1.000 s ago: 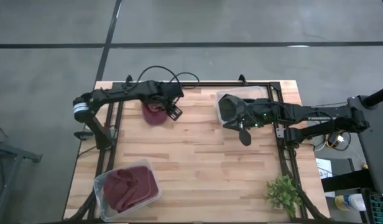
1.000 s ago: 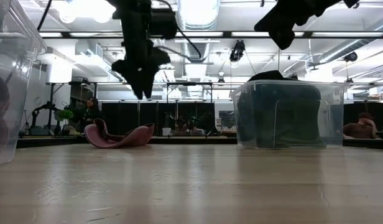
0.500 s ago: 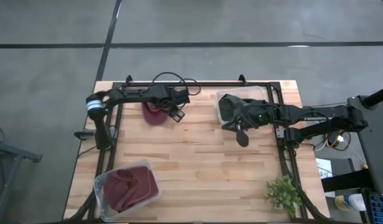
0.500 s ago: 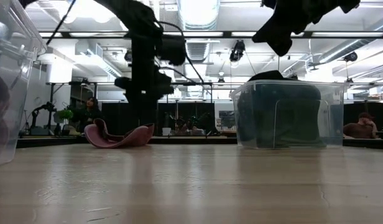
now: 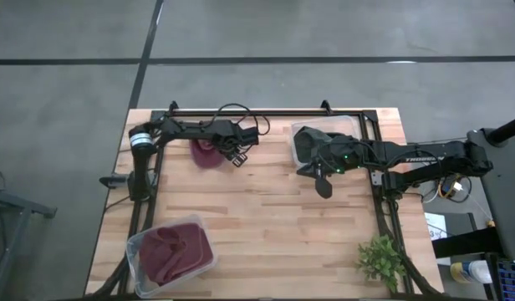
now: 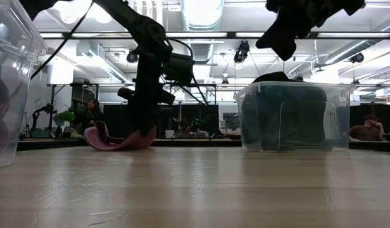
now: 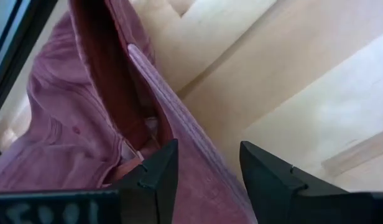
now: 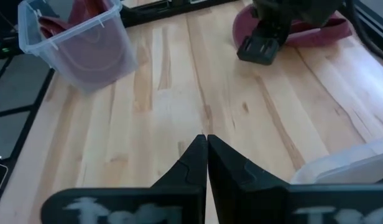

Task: Pick & Place hat
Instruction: Put the dark red cap into the bottom transparent bin

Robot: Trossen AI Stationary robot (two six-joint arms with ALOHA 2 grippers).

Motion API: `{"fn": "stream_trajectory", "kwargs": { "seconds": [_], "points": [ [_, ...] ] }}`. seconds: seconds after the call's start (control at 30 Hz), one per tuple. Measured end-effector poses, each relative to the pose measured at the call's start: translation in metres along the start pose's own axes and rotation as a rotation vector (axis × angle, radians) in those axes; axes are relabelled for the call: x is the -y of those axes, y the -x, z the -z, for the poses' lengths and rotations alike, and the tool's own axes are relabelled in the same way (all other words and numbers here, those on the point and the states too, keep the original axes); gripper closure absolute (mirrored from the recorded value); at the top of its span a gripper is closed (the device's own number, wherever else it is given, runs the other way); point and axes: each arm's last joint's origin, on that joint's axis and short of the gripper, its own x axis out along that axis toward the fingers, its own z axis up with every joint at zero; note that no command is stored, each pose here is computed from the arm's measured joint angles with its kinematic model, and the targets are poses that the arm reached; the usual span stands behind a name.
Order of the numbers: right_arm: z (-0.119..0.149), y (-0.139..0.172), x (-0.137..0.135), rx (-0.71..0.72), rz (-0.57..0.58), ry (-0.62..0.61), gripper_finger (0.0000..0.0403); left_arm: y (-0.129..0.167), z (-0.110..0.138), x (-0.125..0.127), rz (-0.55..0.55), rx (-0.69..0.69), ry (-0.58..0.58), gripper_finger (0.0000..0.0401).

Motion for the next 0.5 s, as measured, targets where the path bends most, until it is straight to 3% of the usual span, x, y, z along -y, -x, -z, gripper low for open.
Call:
{"fn": "stream_trajectory", "kwargs": {
  "seconds": [0.13, 0.3, 0.5],
  "points": [
    [0.0, 0.0, 0.0, 0.0, 0.0, 0.0, 0.0394, -0.004, 0.001, 0.001, -0.01, -0.02, -0.009, 0.0283],
    [0.0, 0.0, -0.001, 0.005, -0.005, 0.006, 0.0394, -0.007, 0.001, 0.001, -0.018, -0.03, -0.025, 0.0382],
    [-0.001, 0.0, -0.001, 0.007, -0.006, 0.009, 0.0394, 0.02, -0.001, -0.007, 0.059, 0.006, -0.019, 0.0394]
  ]
}}
